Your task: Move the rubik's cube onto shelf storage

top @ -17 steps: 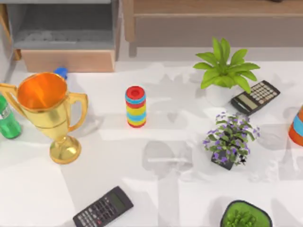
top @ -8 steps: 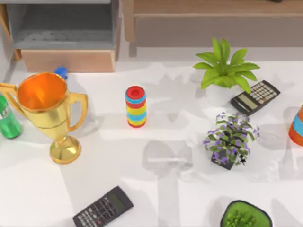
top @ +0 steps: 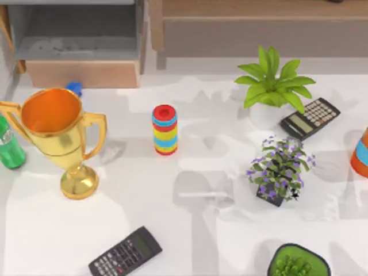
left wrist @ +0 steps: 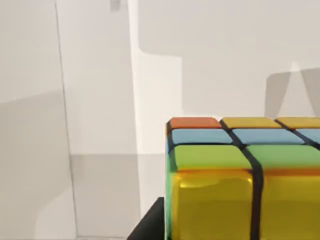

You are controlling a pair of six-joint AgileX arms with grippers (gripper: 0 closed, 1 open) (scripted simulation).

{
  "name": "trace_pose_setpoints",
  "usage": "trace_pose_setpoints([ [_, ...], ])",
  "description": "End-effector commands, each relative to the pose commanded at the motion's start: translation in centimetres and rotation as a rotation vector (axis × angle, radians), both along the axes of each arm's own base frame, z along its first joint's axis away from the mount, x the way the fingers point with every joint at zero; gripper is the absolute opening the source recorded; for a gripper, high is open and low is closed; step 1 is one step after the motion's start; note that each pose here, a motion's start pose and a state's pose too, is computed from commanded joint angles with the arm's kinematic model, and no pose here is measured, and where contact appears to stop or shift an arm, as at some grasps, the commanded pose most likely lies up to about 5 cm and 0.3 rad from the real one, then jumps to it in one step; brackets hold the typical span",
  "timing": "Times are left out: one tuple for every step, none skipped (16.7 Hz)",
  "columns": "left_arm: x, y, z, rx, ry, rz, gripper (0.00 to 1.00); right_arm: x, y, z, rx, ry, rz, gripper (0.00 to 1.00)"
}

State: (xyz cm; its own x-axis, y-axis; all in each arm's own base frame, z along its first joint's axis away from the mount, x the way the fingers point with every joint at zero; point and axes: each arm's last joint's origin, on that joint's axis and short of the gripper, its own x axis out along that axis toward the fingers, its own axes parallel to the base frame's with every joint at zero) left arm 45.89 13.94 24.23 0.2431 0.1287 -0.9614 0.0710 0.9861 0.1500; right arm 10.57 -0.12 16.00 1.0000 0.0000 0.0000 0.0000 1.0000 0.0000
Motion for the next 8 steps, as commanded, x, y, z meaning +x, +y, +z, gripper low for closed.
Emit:
trace_pose_setpoints([
  [-0.3, -1.4, 0.9, 0.033, -0.022, -0.013, 0.0, 0.0, 0.0, 0.0, 0.0, 0.0, 0.0, 1.0],
  [-0.6, -3.0, 1.7, 0.066, -0.045, -0.029, 0.0, 0.0, 0.0, 0.0, 0.0, 0.0, 0.0, 1.0],
  [-0.8, -4.9, 2.4, 0.099, -0.07, -0.05, 0.0, 0.0, 0.0, 0.0, 0.0, 0.0, 0.0, 1.0],
  [-1.1, -6.9, 2.8, 0.131, -0.095, -0.074, 0.0, 0.0, 0.0, 0.0, 0.0, 0.0, 0.0, 1.0],
  [-1.4, -9.0, 3.0, 0.161, -0.12, -0.101, 0.0, 0.0, 0.0, 0.0, 0.0, 0.0, 0.0, 1.0],
  [-1.7, -11.3, 2.8, 0.188, -0.144, -0.132, 0.0, 0.0, 0.0, 0.0, 0.0, 0.0, 0.0, 1.0],
  [-2.1, -13.7, 2.5, 0.214, -0.169, -0.166, 0.0, 0.0, 0.0, 0.0, 0.0, 0.0, 0.0, 1.0],
  [-2.6, -16.1, 2.0, 0.238, -0.195, -0.202, 0.0, 0.0, 0.0, 0.0, 0.0, 0.0, 0.0, 1.0],
])
